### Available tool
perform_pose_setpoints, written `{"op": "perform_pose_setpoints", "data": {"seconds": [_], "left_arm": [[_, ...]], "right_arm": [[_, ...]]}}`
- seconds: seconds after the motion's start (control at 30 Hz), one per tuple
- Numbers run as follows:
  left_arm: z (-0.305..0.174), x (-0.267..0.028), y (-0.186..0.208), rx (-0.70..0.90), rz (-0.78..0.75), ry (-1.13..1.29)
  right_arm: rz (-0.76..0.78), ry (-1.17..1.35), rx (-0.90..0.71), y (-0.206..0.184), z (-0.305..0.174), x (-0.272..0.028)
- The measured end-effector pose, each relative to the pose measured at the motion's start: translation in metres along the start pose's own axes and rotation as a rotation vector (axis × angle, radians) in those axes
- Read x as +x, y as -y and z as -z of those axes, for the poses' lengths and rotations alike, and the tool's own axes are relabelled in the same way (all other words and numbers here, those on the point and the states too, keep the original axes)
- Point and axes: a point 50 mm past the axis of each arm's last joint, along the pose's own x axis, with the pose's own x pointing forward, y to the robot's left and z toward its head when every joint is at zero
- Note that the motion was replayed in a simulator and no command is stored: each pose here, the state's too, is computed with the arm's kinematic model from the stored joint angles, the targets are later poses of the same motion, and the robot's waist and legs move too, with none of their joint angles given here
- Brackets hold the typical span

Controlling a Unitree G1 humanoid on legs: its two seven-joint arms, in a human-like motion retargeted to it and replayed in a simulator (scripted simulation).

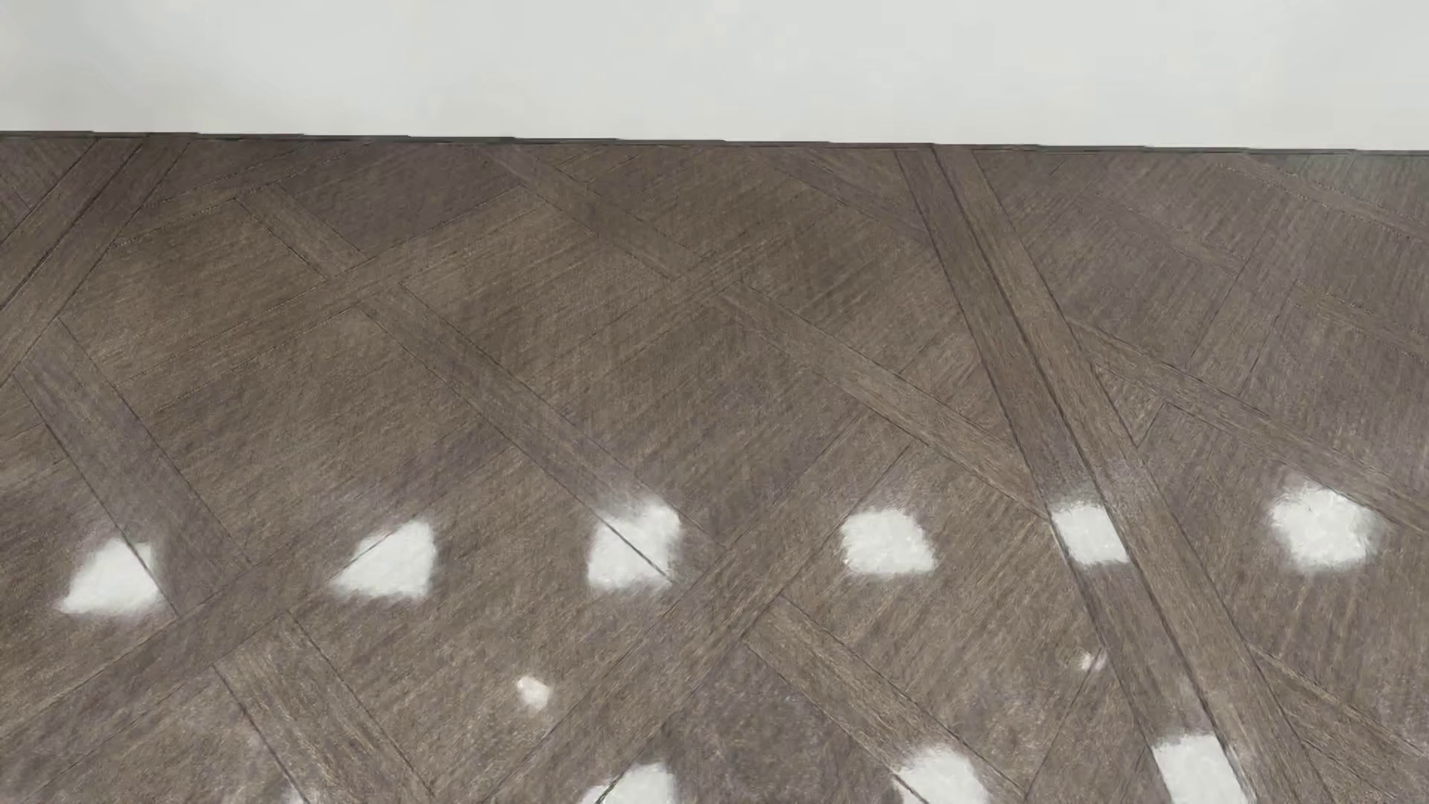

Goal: Rest on the chair

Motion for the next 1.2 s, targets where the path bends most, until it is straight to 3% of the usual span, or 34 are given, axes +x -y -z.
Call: {"op": "perform_pose_setpoints", "data": {"seconds": [0.3,0.57,0.9,0.93,1.2], "left_arm": [[-0.008,-0.001,0.009,0.016,0.029,0.050],[0.001,-0.001,-0.008,0.115,0.016,0.064],[-0.001,-0.002,-0.008,0.121,-0.004,0.105],[0.011,-0.003,-0.002,0.031,-0.041,0.050],[-0.003,-0.003,0.000,-0.072,-0.073,0.082]], "right_arm": [[0.000,0.008,-0.026,0.004,0.000,0.001],[-0.019,0.126,-0.037,0.001,-0.034,0.000],[-0.024,0.091,-0.004,0.008,-0.012,0.001],[-0.066,-0.001,0.014,-0.003,0.005,-0.001],[-0.055,-0.007,-0.055,0.002,0.014,-0.001]]}}
